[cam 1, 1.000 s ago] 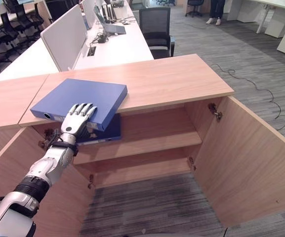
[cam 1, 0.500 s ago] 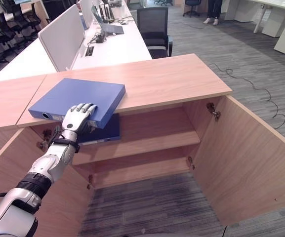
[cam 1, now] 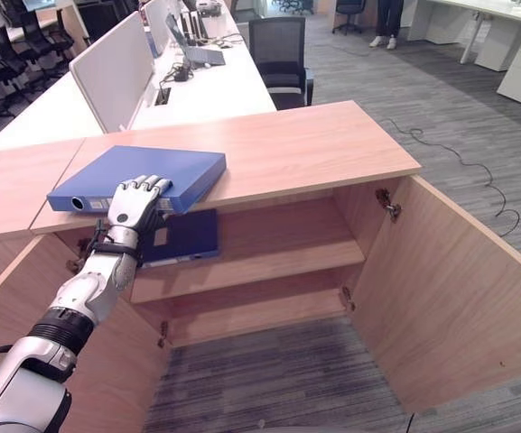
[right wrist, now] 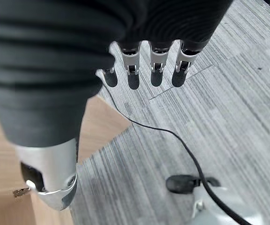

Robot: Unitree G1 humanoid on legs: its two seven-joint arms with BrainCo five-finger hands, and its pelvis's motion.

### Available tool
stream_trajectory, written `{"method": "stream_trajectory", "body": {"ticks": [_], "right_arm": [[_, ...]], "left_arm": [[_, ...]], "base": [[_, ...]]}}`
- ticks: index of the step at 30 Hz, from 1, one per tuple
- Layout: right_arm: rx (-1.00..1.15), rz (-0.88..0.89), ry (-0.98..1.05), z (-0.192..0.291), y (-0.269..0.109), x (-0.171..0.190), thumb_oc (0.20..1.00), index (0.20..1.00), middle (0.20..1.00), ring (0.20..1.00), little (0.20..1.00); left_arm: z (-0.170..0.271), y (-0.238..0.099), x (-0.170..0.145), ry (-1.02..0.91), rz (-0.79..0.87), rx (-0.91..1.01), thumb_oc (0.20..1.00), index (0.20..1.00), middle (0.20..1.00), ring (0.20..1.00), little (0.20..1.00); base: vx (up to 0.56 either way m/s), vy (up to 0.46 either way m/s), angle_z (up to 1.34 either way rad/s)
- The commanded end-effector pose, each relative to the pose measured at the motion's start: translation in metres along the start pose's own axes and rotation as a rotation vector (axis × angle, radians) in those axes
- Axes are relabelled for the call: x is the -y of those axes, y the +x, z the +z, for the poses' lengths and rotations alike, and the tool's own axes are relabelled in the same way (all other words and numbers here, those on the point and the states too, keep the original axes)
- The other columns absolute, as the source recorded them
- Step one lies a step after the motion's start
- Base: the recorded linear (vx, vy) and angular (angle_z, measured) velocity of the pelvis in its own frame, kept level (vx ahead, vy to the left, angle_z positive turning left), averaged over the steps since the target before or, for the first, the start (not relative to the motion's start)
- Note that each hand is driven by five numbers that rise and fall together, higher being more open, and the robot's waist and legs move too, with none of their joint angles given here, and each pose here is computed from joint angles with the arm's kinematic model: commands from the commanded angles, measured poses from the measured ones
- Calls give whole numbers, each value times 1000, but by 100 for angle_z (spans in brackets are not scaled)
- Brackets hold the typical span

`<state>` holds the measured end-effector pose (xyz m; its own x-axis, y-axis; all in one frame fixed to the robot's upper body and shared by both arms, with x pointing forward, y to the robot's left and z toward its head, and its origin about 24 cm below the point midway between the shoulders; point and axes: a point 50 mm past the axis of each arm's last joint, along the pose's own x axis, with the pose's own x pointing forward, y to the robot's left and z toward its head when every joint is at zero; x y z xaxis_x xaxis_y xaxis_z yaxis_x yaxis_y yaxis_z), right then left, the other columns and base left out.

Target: Put the empty folder in the office cabinet

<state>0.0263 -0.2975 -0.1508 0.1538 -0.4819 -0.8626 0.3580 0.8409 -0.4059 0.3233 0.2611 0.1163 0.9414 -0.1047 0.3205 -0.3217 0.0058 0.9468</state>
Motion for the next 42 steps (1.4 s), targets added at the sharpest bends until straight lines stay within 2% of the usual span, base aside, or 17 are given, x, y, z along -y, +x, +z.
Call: {"method": "stream_trajectory", "body": {"ticks": [1,4,6,10,14,19,23,26,27,31,36,42], "right_arm": [[36,14,66,20,2,-7,1000,1000,1000,1000,1000],[34,22,66,20,2,-9,1000,1000,1000,1000,1000],[25,42,71,19,1,-15,1000,1000,1000,1000,1000],[22,68,72,21,1,-20,1000,1000,1000,1000,1000],[27,90,77,21,0,-26,1000,1000,1000,1000,1000],[93,142,66,38,-1,-37,1000,1000,1000,1000,1000],[188,195,60,61,-4,-46,1000,1000,1000,1000,1000],[251,229,36,75,-7,-51,1000,1000,1000,1000,1000],[333,262,8,94,-12,-55,1000,1000,1000,1000,1000],[456,303,8,119,-21,-58,1000,1000,1000,1000,1000],[710,329,4,170,-48,-52,1000,1000,1000,1000,1000],[854,334,-16,194,-67,-47,1000,1000,1000,1000,1000]], "left_arm": [[-15,16,-24,-60,84,-84,200,200,200,200,200],[-10,23,-50,-117,198,-56,200,200,200,200,200],[-5,28,-84,-156,346,-9,200,200,200,200,200],[7,18,-131,-272,550,96,200,200,200,200,200],[14,3,-148,-386,638,149,200,200,200,200,200],[26,-27,-165,-752,759,248,200,200,200,200,200],[28,-44,-173,-1068,773,336,200,200,200,200,200],[24,-51,-175,-1172,742,367,200,200,200,200,200],[20,-55,-174,-1258,691,382,200,200,200,200,200],[16,-60,-174,-1310,651,388,200,200,200,200,200],[14,-68,-170,-1481,569,405,200,200,200,200,200],[11,-75,-169,-1526,522,393,200,200,200,200,200]], "base": [[0,0,0],[-13,-13,1],[-45,-47,4],[-40,-37,7],[-33,-27,8],[-44,-34,3],[-40,-27,2],[-22,-13,2],[-22,-22,7],[-5,-9,3],[-4,-10,5],[0,-1,1]]}}
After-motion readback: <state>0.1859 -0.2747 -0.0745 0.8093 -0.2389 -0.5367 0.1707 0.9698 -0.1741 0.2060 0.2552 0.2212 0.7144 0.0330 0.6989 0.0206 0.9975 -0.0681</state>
